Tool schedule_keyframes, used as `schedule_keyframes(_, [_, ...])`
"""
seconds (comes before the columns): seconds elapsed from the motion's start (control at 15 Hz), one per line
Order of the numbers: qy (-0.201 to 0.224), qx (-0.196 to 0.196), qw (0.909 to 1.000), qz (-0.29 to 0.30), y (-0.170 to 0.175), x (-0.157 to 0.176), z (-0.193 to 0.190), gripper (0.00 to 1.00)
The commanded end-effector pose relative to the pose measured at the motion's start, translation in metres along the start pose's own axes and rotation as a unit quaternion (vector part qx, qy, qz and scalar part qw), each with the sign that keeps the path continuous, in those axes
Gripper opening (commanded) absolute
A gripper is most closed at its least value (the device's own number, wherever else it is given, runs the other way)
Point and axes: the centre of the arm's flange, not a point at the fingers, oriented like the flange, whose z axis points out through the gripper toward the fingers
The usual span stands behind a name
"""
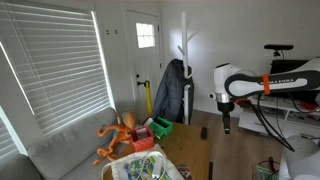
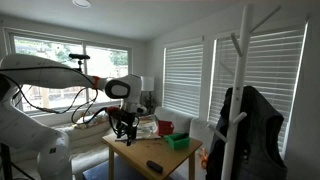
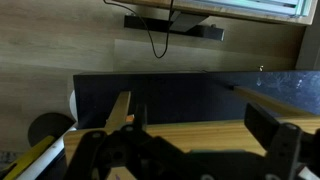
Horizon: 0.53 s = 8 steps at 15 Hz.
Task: Place the remote control on the back right corner of the table
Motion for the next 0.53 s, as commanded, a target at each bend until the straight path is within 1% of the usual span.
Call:
schedule_keyframes(0.0, [0.000, 0.000, 1.0000, 0.000, 0.000, 0.000, 0.000, 1.00])
schedule_keyframes(0.07, [0.000, 0.000, 1.0000, 0.000, 0.000, 0.000, 0.000, 1.00])
schedule_keyframes(0.13, [0.001, 0.006, 0.9999, 0.013, -0.003, 0.005, -0.001, 1.00])
schedule_keyframes(0.27, [0.038, 0.030, 0.9958, 0.079, -0.009, 0.028, -0.008, 1.00])
schedule_keyframes(0.33, [0.058, 0.032, 0.9928, 0.100, -0.012, 0.043, -0.014, 1.00])
schedule_keyframes(0.47, [0.105, 0.040, 0.9836, 0.141, -0.016, 0.066, -0.024, 1.00])
